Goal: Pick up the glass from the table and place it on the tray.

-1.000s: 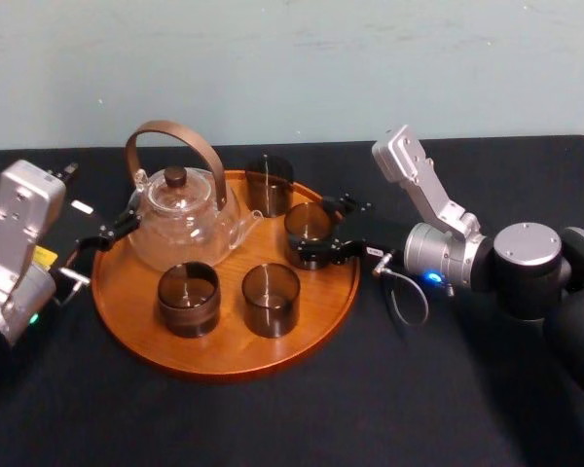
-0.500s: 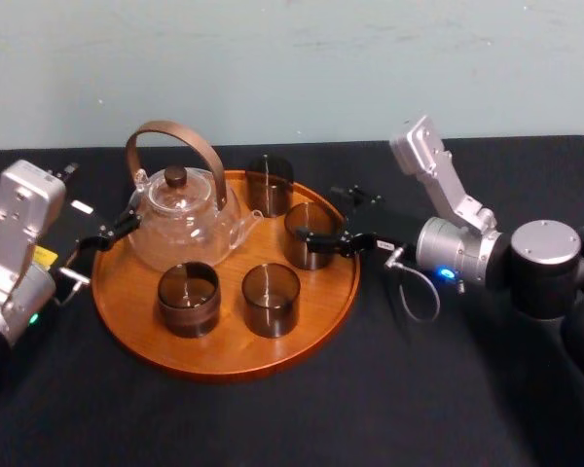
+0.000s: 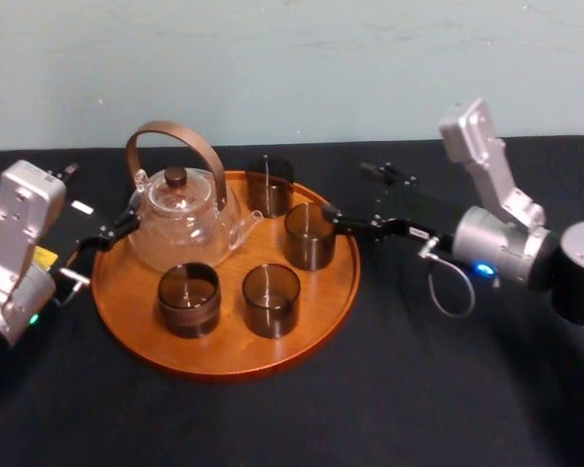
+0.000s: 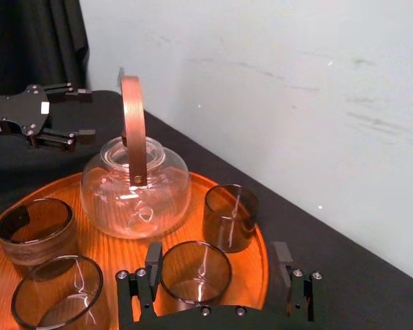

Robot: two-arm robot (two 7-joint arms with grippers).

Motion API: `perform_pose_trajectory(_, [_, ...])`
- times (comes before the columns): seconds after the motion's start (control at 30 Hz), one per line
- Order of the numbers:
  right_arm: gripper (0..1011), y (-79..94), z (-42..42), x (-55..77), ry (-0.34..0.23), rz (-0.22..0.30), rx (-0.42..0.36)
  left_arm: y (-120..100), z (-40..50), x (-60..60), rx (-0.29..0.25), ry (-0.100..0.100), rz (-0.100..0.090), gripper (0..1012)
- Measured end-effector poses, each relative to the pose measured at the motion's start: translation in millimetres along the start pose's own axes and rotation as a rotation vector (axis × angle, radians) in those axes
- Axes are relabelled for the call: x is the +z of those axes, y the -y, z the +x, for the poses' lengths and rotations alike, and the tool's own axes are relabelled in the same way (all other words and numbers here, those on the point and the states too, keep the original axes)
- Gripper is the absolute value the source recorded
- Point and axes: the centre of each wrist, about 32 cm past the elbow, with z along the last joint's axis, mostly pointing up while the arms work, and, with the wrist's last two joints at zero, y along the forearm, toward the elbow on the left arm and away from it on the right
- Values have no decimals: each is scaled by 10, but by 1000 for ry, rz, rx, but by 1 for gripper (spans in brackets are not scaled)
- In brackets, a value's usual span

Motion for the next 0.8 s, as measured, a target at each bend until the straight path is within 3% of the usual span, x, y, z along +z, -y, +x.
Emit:
perform_pose_trajectory(0.23, [1002,277,10,-37,1,33,-43,0,0,0,0,0,0,1001])
perform_pose_trajectory(0.5, [1002,596,93,-128,-16,53,-126,0,0,0,0,0,0,1001])
perform_pose_trajectory(0.8, [1002,791,170,-241,-40,51,-190,0,0,0,0,0,0,1001])
